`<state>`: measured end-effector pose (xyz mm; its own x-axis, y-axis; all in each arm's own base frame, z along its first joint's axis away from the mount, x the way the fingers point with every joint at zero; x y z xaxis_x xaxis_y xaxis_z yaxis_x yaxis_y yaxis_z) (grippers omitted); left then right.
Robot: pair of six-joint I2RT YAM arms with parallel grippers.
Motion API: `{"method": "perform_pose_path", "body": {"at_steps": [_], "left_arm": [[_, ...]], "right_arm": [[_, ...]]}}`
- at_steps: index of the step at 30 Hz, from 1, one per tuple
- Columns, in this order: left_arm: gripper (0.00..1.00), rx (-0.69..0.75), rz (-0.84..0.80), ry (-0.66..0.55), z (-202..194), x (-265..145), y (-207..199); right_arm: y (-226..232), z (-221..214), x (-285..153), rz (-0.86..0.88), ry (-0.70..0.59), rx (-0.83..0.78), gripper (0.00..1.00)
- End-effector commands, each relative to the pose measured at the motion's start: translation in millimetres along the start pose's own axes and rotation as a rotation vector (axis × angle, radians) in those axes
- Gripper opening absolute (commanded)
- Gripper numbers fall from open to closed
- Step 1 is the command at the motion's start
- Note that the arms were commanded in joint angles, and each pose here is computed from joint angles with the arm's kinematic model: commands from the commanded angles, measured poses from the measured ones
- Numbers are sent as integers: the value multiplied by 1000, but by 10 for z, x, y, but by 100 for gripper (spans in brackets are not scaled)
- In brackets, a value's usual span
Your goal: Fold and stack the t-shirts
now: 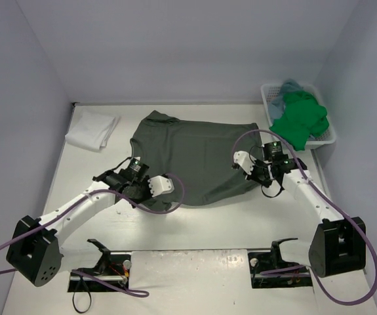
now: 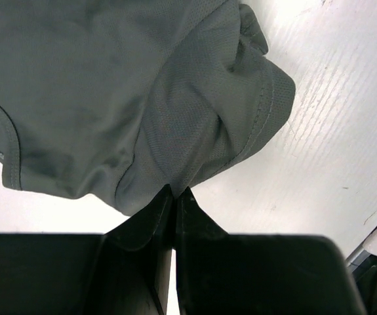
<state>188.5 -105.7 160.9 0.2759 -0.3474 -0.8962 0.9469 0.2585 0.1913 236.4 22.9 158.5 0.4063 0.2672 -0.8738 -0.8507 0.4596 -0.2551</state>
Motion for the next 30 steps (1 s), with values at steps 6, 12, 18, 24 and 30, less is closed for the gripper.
{"method": "perform_pose_path", "body": {"at_steps": [6,12,18,24,30], "left_arm": [[0,-8,68,-55,87,-222,318],[0,-65,96,-89,81,-283,625],[0,-91,112,-111,127,-228,864],[0,-115,124,-141,246,-125,1096],[0,-135,168,-160,374,-31,1342]], "right_arm": [[-364,57,-52,-25,-48,34,0],[-564,4,-3,-26,-37,53,0],[-662,29,80,-13,-42,64,0],[-788,80,164,-12,-59,78,0],[-971,101,290,-12,-56,94,0]]}}
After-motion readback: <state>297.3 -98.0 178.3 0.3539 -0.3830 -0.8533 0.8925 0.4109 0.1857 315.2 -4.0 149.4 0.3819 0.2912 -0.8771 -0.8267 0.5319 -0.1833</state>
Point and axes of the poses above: each gripper's point midway between its finger pads, its own x axis out along the fingers, its own y axis along the line the jaws close on, z = x × y, the point moved 9 cm from there along -x, back along the fingers, and after that the axes turned 4 degrees about x, right-handed, at the moved point
